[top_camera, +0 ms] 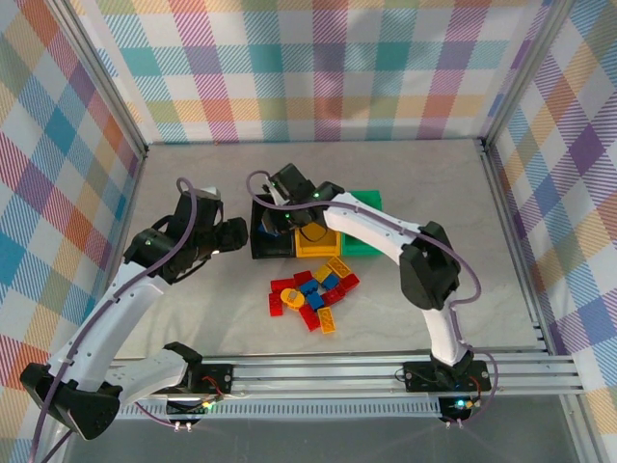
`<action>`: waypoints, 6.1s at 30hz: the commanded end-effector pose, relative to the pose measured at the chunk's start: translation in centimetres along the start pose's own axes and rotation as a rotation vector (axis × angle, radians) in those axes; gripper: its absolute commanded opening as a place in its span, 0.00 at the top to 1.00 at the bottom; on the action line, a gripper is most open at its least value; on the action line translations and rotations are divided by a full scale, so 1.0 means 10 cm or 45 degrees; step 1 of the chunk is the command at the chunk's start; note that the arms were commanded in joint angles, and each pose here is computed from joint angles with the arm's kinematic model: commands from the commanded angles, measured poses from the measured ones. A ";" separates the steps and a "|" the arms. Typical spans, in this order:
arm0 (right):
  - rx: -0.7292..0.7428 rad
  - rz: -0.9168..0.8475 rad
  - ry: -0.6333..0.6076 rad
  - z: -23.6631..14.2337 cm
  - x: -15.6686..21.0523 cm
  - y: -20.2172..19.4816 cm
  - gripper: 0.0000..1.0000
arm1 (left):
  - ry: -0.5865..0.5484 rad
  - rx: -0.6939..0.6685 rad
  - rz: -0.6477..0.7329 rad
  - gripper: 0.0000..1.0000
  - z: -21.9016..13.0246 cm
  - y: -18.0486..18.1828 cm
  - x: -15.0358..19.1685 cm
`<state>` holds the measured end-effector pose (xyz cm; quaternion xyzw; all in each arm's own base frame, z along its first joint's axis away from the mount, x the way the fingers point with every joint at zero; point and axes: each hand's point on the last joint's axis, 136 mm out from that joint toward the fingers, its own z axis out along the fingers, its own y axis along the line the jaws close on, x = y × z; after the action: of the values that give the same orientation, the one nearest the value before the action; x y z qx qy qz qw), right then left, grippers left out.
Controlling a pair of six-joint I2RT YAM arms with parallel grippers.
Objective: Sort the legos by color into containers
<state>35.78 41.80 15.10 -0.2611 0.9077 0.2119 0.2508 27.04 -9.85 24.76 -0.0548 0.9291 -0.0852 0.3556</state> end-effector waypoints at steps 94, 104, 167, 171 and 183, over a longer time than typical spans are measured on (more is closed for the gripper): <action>0.250 0.378 -0.123 -1.86 1.30 -1.16 0.36 | 0.359 0.053 0.370 0.72 0.75 -1.21 0.67; 0.208 0.436 -0.063 -1.84 1.69 -1.13 0.35 | 0.225 0.071 0.310 0.72 1.51 -1.78 -0.04; 0.482 0.480 0.328 -0.45 2.22 -1.21 0.30 | 0.115 -0.028 0.064 0.35 0.58 -0.61 0.16; 0.504 0.466 0.341 -0.46 2.23 -1.24 0.33 | 0.111 -0.034 0.068 0.35 0.56 -0.59 0.16; 0.515 0.446 0.370 -0.50 2.31 -1.26 0.33 | 0.112 -0.043 0.079 0.35 0.56 -0.58 0.16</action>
<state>24.96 21.76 2.88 -0.0656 0.9876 0.0482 0.1345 30.55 -17.25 21.02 -0.0314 0.9435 -0.0753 0.3212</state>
